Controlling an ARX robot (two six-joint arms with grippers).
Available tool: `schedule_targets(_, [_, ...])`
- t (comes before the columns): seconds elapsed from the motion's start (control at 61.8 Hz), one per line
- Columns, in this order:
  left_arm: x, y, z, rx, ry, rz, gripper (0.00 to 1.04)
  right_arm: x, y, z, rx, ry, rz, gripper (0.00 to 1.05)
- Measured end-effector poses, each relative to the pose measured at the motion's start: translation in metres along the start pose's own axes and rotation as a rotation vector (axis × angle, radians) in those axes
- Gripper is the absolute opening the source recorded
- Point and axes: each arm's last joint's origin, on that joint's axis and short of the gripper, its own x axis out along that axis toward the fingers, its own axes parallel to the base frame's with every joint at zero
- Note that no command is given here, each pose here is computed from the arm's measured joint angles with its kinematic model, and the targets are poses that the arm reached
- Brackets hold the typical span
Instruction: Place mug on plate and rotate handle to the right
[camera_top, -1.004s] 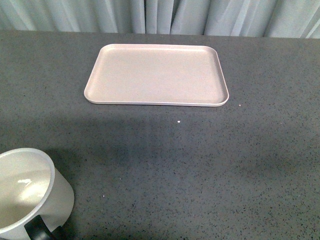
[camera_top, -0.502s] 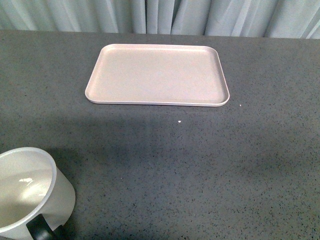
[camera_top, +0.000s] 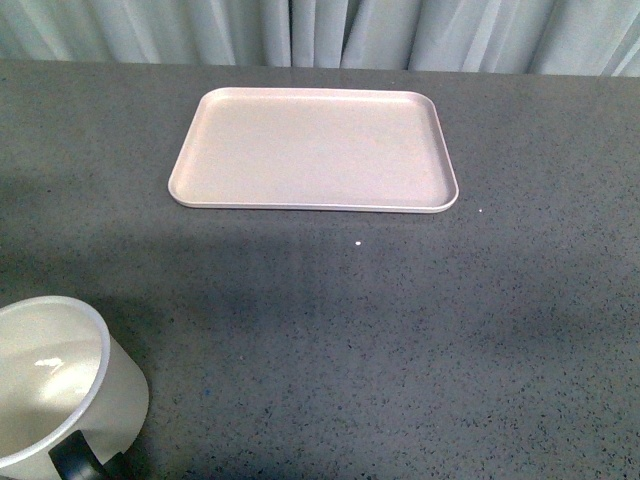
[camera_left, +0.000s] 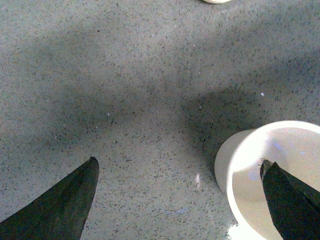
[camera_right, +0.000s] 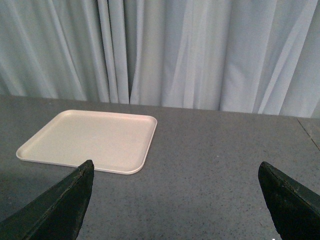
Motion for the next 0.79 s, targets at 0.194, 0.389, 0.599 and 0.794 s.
schedule_targets(0.194, [0.007, -0.002, -0.006, 0.058, 0.060, -0.063, 0.95, 0.000, 0.000, 0.000, 0.000, 0.000, 0.000, 0.96])
schedule_targets(0.389, [0.027, -0.006, -0.010, 0.110, 0.155, -0.111, 0.95, 0.000, 0.000, 0.000, 0.000, 0.000, 0.000, 0.96])
schedule_targets(0.599, [0.045, -0.009, -0.003, 0.141, 0.195, -0.146, 0.95, 0.000, 0.000, 0.000, 0.000, 0.000, 0.000, 0.96])
schedule_targets(0.794, [0.061, -0.015, 0.002, 0.150, 0.226, -0.180, 0.81, 0.000, 0.000, 0.000, 0.000, 0.000, 0.000, 0.96])
